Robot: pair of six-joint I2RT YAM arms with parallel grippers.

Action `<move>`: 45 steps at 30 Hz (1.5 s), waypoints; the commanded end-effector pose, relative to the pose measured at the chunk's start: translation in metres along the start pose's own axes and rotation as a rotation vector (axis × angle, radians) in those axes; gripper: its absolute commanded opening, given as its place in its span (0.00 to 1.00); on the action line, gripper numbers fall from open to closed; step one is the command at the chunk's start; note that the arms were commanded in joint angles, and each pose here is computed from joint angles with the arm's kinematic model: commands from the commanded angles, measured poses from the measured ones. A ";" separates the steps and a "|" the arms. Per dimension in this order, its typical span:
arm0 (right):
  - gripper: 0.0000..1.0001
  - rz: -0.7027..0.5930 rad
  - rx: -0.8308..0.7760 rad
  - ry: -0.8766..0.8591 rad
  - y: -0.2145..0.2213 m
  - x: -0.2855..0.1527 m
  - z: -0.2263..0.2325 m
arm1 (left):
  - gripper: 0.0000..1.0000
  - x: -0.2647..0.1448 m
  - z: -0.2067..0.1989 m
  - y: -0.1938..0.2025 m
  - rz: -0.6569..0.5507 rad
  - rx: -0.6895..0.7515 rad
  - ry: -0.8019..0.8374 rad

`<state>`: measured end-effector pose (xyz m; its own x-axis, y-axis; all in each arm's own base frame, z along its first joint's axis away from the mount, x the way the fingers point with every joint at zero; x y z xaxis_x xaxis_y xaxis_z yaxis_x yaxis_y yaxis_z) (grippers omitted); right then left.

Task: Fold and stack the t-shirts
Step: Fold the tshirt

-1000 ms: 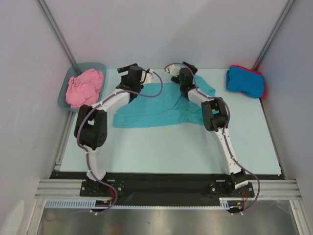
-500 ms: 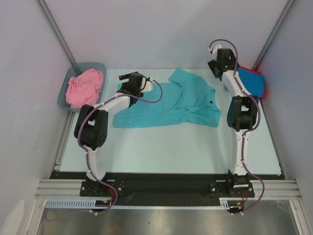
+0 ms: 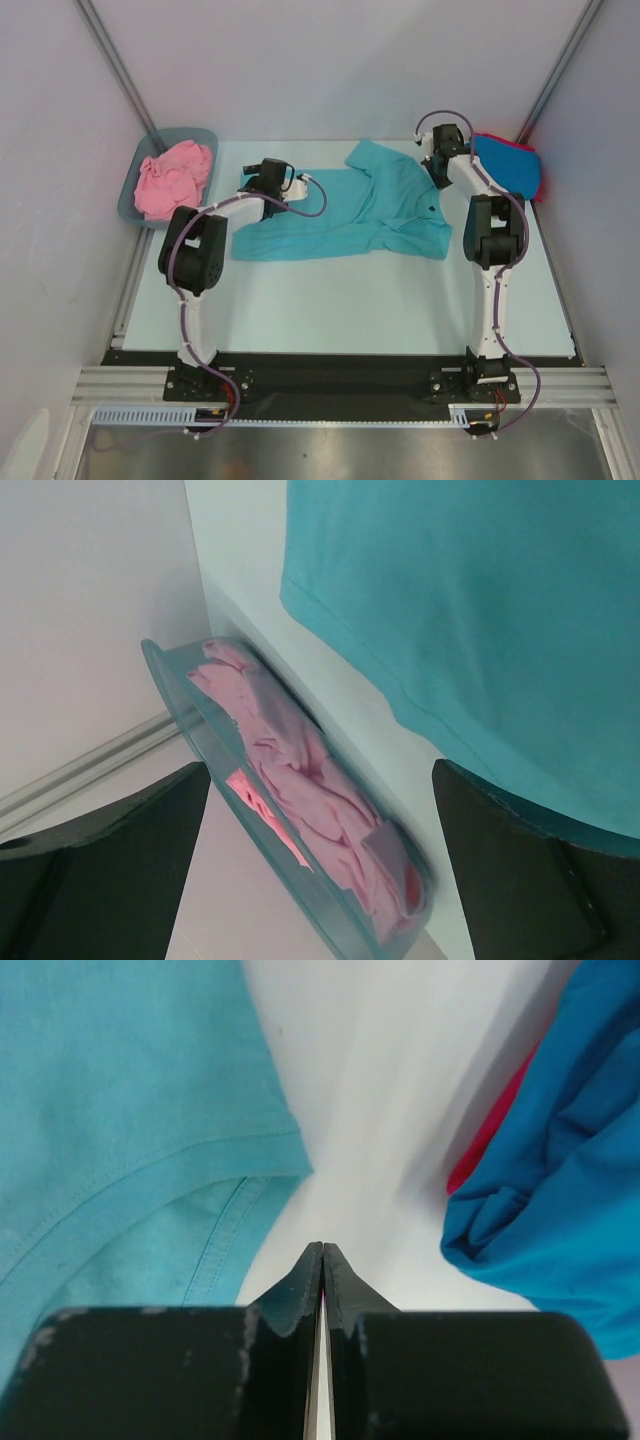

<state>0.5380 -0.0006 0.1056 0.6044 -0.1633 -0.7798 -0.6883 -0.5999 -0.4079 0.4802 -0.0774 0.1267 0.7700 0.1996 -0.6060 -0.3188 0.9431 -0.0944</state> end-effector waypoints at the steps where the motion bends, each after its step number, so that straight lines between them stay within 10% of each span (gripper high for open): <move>1: 0.05 -0.049 0.038 -0.013 -0.009 -0.031 -0.008 | 1.00 0.015 0.045 -0.004 -0.023 -0.071 -0.125; 28: 0.04 -0.066 0.025 -0.160 -0.017 -0.024 0.038 | 1.00 0.063 0.023 -0.006 -0.086 -0.045 0.079; 45: 0.00 -0.096 -0.014 -0.010 -0.044 0.031 0.034 | 1.00 0.090 0.005 0.013 0.072 0.082 0.044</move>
<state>0.5582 0.0509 0.0775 0.6133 -0.0586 -0.7877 -0.6453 -0.6124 -0.4568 0.5473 -0.0535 0.0906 0.7482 0.2067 -0.6305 -0.3147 0.9471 -0.0629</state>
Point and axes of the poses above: each gripper's point midway between its finger pads, its own x axis out along the fingers, its own z axis along the line the jaws close on, y = z × x, the point moved 6 cm from there along -x, back along the fingers, and after that the axes turned 8 degrees about -x, right-handed, at the moved point
